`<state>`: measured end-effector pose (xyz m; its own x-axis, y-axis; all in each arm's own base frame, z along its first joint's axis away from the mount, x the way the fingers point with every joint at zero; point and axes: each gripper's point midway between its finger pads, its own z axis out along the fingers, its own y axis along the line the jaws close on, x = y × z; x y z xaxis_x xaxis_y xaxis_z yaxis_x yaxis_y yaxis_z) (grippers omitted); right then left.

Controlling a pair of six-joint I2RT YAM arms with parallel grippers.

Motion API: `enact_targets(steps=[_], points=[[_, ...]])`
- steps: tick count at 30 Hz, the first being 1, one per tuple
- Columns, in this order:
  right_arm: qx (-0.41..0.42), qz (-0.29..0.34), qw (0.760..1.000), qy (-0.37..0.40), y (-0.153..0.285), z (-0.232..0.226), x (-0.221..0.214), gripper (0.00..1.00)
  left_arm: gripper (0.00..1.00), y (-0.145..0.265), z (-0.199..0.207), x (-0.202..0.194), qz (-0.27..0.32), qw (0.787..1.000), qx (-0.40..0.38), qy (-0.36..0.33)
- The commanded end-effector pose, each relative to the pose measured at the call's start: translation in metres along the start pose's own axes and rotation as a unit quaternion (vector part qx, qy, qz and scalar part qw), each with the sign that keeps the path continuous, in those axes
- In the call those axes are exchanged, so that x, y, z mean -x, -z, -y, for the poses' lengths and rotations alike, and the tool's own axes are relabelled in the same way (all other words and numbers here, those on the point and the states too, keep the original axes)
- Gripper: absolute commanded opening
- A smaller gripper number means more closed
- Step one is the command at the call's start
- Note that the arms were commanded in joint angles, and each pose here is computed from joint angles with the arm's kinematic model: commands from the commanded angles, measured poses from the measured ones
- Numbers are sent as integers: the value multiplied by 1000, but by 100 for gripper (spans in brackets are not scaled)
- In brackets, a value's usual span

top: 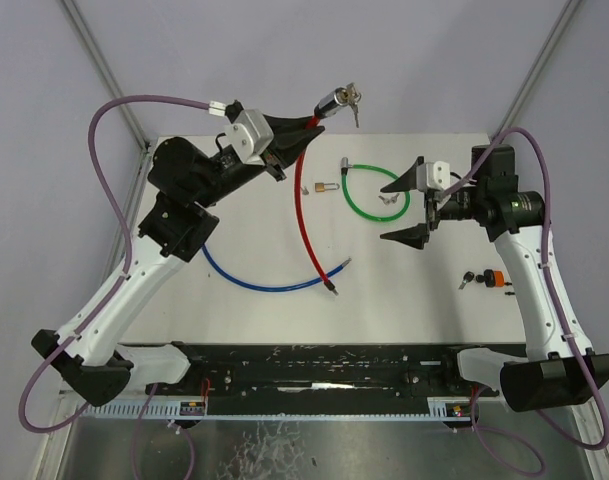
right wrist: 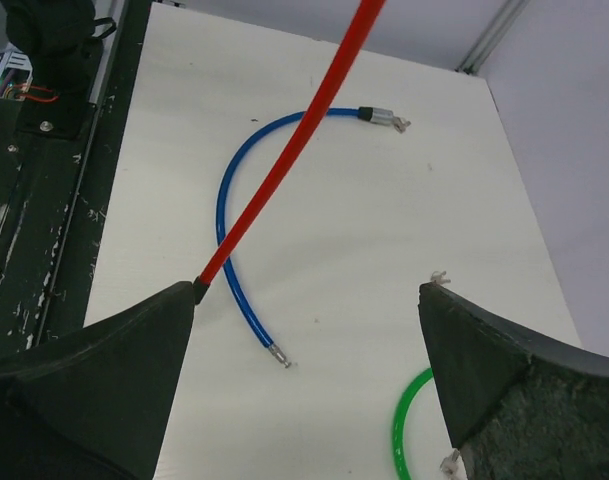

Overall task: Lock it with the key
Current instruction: Adjust the lock.

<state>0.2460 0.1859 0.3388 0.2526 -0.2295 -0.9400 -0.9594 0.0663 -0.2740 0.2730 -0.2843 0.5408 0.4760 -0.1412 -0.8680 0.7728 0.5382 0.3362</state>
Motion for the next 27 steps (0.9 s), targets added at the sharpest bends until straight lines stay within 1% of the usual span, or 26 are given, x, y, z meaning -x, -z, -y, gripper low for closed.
enact_targets(steps=[1,4,5,6,10,14,16,19,22,27], points=[[47,49,993,100,-5,-24,15,100,0,-6,-14,32,38,999,12,31],[69,24,983,167,-18,-32,8,100,0,-12,-22,32,40,998,7,55],[82,8,978,191,-27,-36,6,100,0,-15,-24,30,38,997,4,64],[104,7,972,212,-40,-44,10,100,0,-16,-27,31,39,997,0,73],[149,5,956,251,-59,-51,18,94,0,-19,-35,27,28,994,-22,102],[163,-25,939,303,-65,-52,9,91,0,-12,-35,17,9,990,-58,129],[174,-43,926,332,-70,-57,0,90,0,-9,-33,13,3,986,-81,144],[209,-58,896,387,-75,-70,-14,90,0,-8,-26,7,-5,979,-112,169],[241,-67,875,414,-87,-80,-22,90,0,-10,-22,2,-10,973,-134,188],[277,-116,836,459,-116,-89,-48,89,0,-13,-13,-5,-14,963,-167,213]])
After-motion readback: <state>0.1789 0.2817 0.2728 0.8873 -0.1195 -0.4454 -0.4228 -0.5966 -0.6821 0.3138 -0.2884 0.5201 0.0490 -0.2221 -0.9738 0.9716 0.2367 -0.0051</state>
